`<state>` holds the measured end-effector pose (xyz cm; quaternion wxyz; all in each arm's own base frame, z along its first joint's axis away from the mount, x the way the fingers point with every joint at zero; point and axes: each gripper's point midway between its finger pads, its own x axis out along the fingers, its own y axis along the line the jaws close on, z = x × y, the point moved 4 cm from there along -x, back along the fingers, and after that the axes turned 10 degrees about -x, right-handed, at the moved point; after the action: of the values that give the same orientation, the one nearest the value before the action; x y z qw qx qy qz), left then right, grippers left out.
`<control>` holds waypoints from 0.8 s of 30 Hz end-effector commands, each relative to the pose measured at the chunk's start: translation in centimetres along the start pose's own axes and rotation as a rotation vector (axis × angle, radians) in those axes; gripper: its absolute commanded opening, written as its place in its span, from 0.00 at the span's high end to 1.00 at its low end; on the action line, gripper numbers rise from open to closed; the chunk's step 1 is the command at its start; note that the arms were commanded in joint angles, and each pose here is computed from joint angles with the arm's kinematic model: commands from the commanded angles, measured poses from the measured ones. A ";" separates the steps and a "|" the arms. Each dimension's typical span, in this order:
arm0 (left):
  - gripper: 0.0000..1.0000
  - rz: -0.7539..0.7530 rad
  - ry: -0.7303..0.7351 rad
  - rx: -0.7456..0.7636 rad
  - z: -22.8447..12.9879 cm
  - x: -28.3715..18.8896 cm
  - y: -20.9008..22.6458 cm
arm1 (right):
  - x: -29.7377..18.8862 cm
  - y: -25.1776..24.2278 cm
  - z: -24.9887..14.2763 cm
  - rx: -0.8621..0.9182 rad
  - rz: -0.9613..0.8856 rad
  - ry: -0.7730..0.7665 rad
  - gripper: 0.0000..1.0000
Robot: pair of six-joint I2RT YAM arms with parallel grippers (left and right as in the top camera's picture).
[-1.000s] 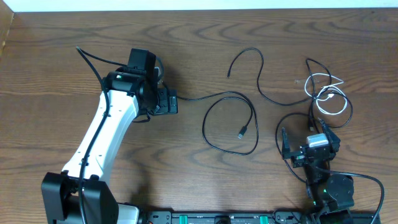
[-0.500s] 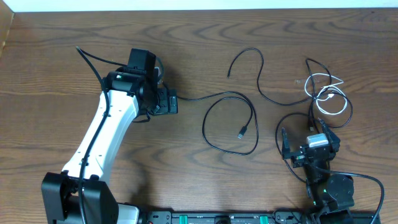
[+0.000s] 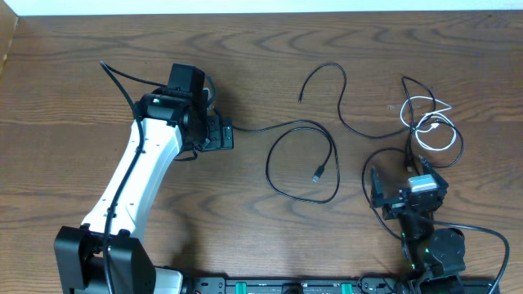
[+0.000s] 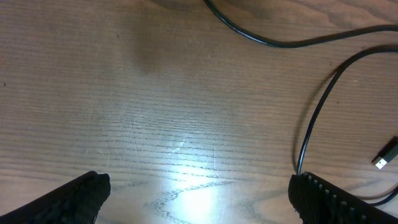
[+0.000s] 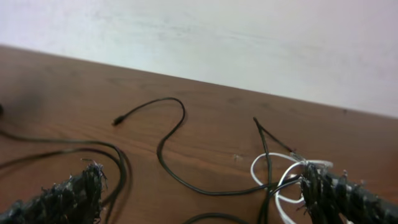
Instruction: Untangle cables
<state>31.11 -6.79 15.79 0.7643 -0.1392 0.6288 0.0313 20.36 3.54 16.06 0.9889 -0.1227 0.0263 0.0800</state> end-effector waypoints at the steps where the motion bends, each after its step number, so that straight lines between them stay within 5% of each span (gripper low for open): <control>1: 0.03 0.011 0.007 -0.007 -0.1 0.2 0.3 | -0.1 -0.8 -0.1 0.150 -0.058 0.004 0.01; 24: 0.03 0.011 0.007 -0.007 -0.1 0.2 0.3 | 0.0 -0.9 -0.2 0.151 -0.055 0.005 0.01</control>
<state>31.11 -6.79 15.79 0.7643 -0.1392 0.6288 0.0313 20.47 2.81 16.10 0.9963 -0.0555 0.0318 0.0577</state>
